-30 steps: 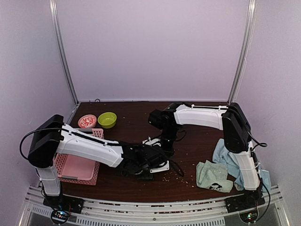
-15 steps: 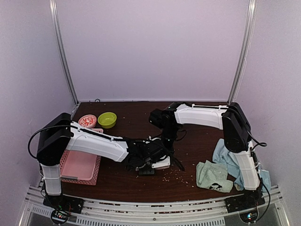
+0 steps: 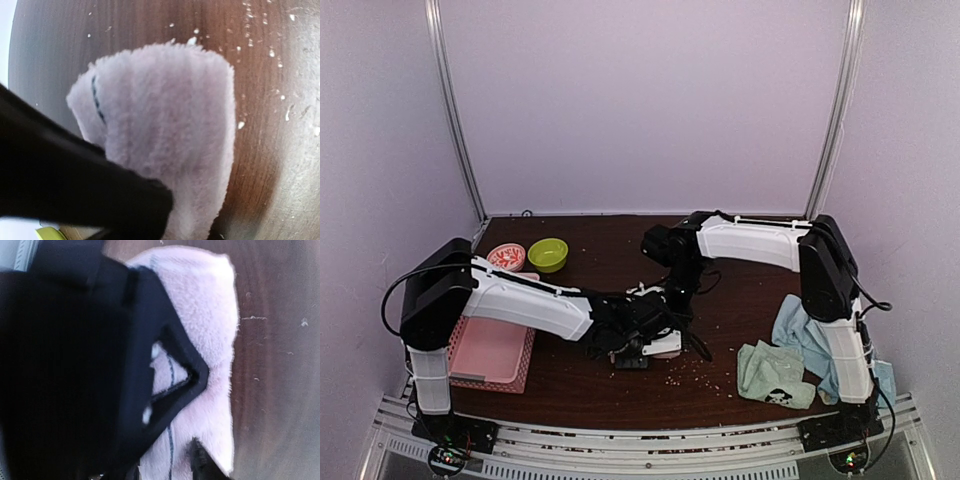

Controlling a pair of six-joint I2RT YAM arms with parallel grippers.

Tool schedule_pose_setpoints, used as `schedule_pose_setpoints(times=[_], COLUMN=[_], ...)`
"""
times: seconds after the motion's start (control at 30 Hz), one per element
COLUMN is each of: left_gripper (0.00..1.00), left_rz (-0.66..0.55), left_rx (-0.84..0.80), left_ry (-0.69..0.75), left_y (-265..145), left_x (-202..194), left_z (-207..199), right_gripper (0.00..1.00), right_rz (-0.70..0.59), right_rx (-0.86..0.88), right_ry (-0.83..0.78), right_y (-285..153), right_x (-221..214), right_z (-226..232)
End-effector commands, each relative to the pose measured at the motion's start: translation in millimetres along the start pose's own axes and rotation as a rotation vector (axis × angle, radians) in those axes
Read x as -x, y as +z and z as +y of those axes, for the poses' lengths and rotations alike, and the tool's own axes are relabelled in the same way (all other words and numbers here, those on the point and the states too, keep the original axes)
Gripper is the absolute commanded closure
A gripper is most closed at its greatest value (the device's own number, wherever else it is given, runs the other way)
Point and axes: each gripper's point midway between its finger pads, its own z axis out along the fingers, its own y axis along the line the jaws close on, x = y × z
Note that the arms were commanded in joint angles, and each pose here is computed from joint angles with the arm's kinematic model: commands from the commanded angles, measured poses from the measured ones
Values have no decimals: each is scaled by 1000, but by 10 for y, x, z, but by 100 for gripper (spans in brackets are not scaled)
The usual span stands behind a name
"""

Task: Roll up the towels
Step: Pick up the towel from the center of the board, then move the bin to the corner of the board.

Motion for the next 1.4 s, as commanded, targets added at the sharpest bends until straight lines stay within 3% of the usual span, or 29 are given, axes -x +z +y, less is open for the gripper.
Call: schedule_pose_setpoints(times=[0.0, 0.1, 0.27, 0.43, 0.73, 0.9, 1.03, 1.37], left_gripper=[100, 100, 100, 100, 100, 100, 100, 100], left_rz=[-3, -47, -94, -157, -124, -82, -89, -27], left_rx=[-52, -12, 91, 210, 397, 516, 564, 499], left_ry=[-21, -25, -19, -24, -83, -37, -123, -169], left_y=[110, -31, -398, -903, -1517, -1735, -1861, -1593], left_x=[-155, -128, -91, -201, -988, -1580, -2026, -2699], left_z=[-11, 140, 476, 851, 1435, 1573, 1762, 1800], right_gripper=[59, 44, 42, 42, 42, 42, 42, 42], right_rz=[-132, -234, -358, -460, -478, -476, -485, -479], right_rx=[39, 46, -7, -46, 58, 95, 97, 151], right_ry=[-38, -67, -45, -1, 17, 9, -6, -13], right_y=[-646, -1085, -1543, -1670, -1403, -1340, -1338, -1281], right_x=[59, 23, -136, -306, -452, -483, -490, -527], right_z=[263, 400, 445, 342, 311, 368, 404, 483])
